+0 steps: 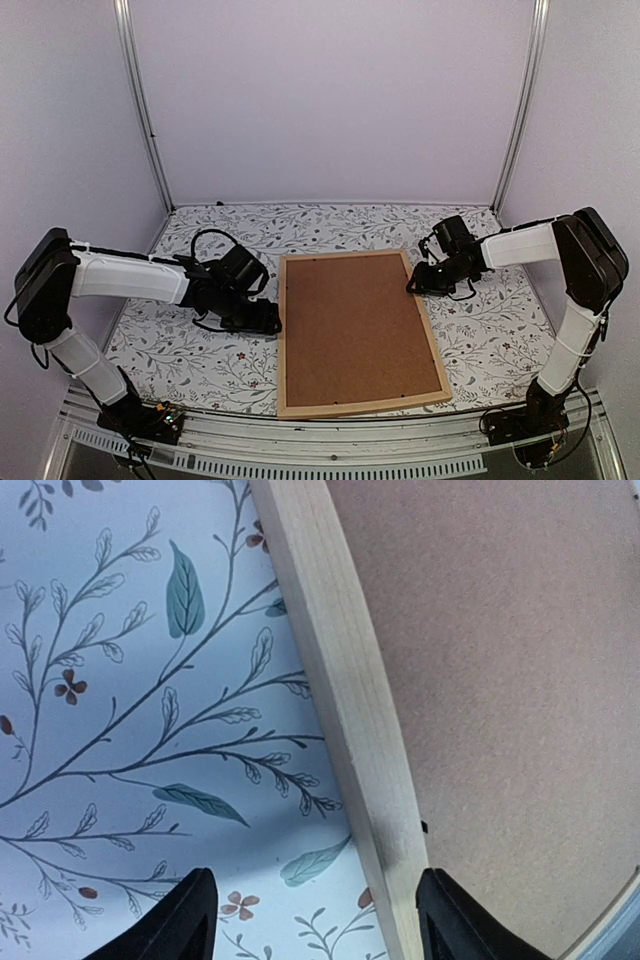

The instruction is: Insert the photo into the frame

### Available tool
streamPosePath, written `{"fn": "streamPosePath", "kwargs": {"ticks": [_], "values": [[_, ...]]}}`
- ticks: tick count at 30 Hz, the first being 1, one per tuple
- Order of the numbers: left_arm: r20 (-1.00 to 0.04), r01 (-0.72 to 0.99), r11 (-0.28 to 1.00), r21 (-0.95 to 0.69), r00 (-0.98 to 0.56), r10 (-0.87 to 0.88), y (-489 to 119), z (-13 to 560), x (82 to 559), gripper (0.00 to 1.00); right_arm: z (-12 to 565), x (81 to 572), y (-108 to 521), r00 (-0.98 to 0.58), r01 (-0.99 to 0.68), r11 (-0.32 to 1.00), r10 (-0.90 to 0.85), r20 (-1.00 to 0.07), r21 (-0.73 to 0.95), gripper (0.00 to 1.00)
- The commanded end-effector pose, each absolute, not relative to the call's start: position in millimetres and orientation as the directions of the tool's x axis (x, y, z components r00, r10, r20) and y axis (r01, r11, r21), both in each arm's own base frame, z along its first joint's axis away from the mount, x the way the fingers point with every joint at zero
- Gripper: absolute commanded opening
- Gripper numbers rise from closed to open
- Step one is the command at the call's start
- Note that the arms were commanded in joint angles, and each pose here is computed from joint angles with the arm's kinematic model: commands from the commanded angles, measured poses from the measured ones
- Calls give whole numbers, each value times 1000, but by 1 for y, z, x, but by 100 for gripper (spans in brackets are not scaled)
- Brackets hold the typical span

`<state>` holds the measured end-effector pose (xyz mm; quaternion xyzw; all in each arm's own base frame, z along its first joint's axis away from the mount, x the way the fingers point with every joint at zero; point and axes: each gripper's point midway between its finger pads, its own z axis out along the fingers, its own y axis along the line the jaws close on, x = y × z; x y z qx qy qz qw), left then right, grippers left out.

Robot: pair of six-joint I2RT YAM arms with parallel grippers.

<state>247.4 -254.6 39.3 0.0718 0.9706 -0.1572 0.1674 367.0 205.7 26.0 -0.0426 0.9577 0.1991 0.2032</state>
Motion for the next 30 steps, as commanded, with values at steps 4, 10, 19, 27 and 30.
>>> {"fn": "streamPosePath", "kwargs": {"ticks": [4, 10, 19, 27, 30], "values": [[-327, 195, 948, -254, -939, 106, -260, 29, 247, 70, 9, 342, 193, -945, -132, 941, -24, -326, 312, 37], [-316, 199, 950, -242, -942, 117, -263, 24, 249, 71, 10, 341, 194, -945, -132, 941, -25, -326, 312, 37], [-296, 192, 954, -229, -948, 120, -264, 15, 249, 70, 9, 341, 192, -945, -132, 942, -25, -327, 310, 37], [-330, 173, 960, -218, -939, 94, -256, 23, 251, 71, 8, 340, 191, -945, -131, 943, -26, -326, 305, 37], [-360, 167, 960, -223, -930, 78, -252, 38, 252, 70, 8, 340, 191, -946, -131, 944, -27, -324, 303, 37]]}}
